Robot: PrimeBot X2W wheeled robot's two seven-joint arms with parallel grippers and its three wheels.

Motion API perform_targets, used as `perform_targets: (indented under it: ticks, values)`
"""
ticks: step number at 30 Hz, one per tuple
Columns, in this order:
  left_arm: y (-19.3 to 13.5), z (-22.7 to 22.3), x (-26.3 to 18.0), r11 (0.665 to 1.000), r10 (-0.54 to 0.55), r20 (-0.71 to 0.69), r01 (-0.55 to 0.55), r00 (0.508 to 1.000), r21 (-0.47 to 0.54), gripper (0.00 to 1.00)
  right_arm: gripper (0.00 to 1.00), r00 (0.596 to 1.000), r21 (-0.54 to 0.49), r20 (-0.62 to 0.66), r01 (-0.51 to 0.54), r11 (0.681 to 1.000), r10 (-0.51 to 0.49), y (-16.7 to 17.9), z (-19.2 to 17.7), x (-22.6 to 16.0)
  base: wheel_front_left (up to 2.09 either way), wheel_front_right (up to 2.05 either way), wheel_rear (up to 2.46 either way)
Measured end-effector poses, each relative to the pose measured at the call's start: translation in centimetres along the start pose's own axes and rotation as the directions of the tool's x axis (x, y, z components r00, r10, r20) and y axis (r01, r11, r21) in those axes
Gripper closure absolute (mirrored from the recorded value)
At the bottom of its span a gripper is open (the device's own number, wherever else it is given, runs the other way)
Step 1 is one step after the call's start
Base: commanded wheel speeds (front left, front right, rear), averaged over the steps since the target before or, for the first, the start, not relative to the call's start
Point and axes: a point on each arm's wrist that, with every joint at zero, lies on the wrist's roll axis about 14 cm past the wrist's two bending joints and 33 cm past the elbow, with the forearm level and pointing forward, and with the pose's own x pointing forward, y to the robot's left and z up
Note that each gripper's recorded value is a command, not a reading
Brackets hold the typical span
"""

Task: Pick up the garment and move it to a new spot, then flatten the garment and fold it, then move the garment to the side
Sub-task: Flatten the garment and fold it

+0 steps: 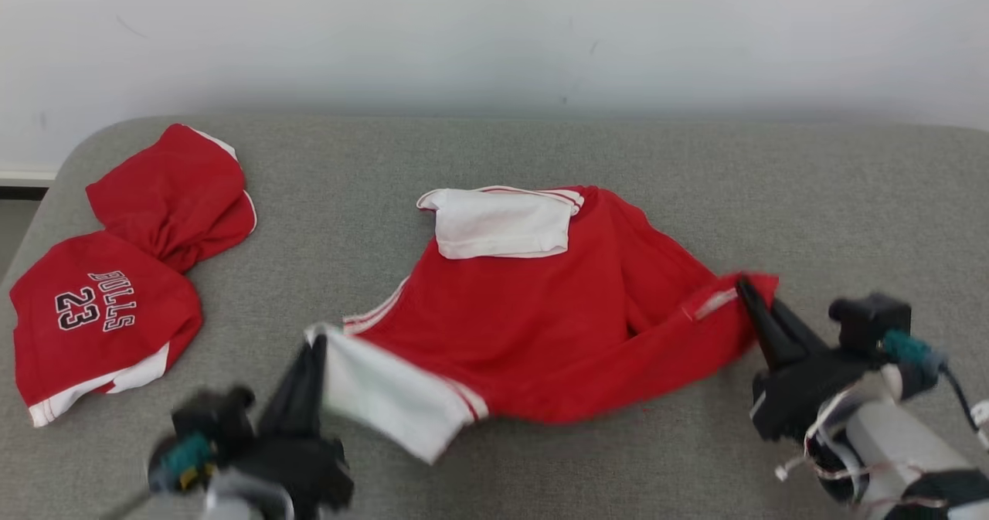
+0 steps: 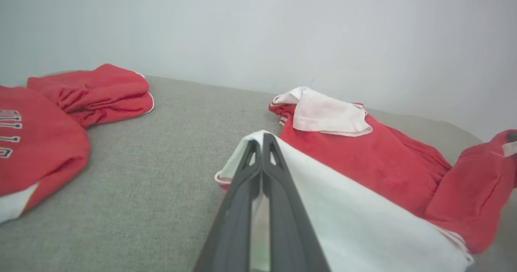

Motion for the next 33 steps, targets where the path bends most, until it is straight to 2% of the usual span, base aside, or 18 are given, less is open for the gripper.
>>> perform_targets:
  ticks: [7,13,17,21,26,33]
  values:
    - [-1.8,10.9,8.2,0.991,-0.130,0.163,0.122,0.978,0.061,1.00,1.00,0.982,0.035,0.183,-0.047,0.998,0.040,-0.3,9.0,4.5,0.00,0.00,0.00]
    - [-2.7,21.1,15.4,0.977,-0.198,0.284,0.166,0.938,0.132,1.00,1.00,0.948,0.081,0.315,-0.081,0.993,0.052,-1.9,17.9,9.0,0.00,0.00,0.00]
    - [-3.3,25.8,19.9,0.974,-0.211,0.338,0.170,0.917,0.148,1.00,1.00,0.925,0.096,0.377,-0.094,0.991,0.051,-3.5,23.0,11.7,0.00,0.00,0.00]
    - [-3.2,29.5,23.8,0.980,-0.193,0.399,0.152,0.896,0.131,1.00,1.00,0.917,0.088,0.397,-0.091,0.992,0.049,-5.0,25.9,14.6,0.00,0.00,0.00]
    - [-3.4,31.0,28.0,0.981,-0.186,0.432,0.139,0.883,0.137,1.00,1.00,0.908,0.061,0.419,-0.052,0.997,0.022,-7.2,28.0,17.6,0.00,0.00,0.00]
    - [-4.1,28.1,32.9,0.977,-0.199,0.393,0.151,0.898,0.150,1.00,1.00,0.915,-0.004,0.401,0.049,0.999,-0.044,-10.8,27.4,20.8,0.00,0.00,0.00]
